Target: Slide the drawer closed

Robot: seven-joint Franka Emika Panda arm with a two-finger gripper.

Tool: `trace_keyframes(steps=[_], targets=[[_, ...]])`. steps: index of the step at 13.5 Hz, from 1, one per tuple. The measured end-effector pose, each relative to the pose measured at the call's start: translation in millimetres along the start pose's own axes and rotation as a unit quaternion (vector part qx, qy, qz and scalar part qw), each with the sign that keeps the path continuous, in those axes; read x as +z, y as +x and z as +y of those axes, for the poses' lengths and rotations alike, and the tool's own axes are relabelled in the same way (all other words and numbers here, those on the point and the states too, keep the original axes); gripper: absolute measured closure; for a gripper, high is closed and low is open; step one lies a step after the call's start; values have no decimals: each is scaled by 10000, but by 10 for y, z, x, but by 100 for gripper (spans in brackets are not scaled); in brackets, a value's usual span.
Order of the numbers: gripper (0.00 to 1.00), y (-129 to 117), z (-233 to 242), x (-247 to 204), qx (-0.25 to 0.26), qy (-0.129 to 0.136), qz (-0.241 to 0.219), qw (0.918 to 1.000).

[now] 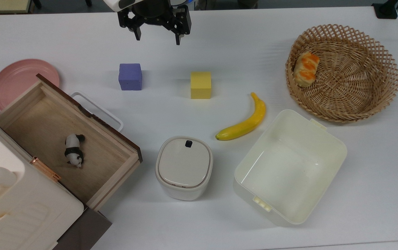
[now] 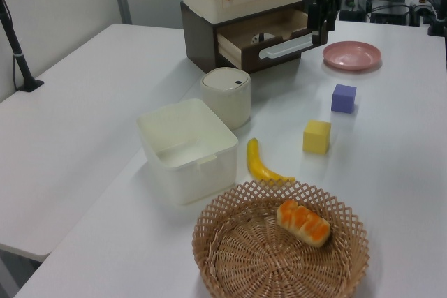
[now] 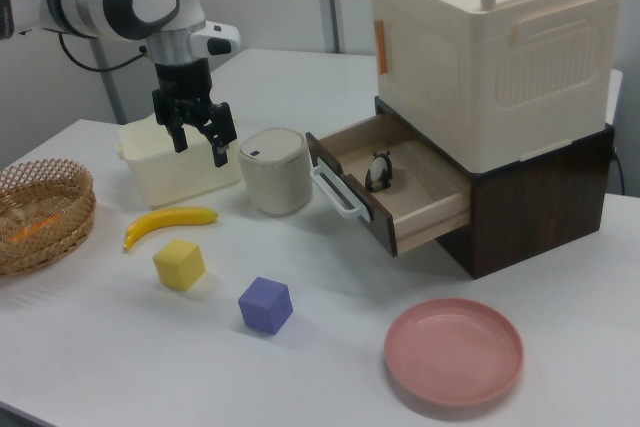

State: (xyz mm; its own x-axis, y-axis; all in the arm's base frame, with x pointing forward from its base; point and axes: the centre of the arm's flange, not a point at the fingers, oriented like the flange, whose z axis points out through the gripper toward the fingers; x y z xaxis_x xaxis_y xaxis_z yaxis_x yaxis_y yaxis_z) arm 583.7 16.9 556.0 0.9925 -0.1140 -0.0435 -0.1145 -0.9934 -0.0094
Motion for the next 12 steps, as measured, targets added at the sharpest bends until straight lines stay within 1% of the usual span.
trace_keyframes(steps=[12], targets=[[0, -1, -7, 0, -71, 0, 0, 10000]])
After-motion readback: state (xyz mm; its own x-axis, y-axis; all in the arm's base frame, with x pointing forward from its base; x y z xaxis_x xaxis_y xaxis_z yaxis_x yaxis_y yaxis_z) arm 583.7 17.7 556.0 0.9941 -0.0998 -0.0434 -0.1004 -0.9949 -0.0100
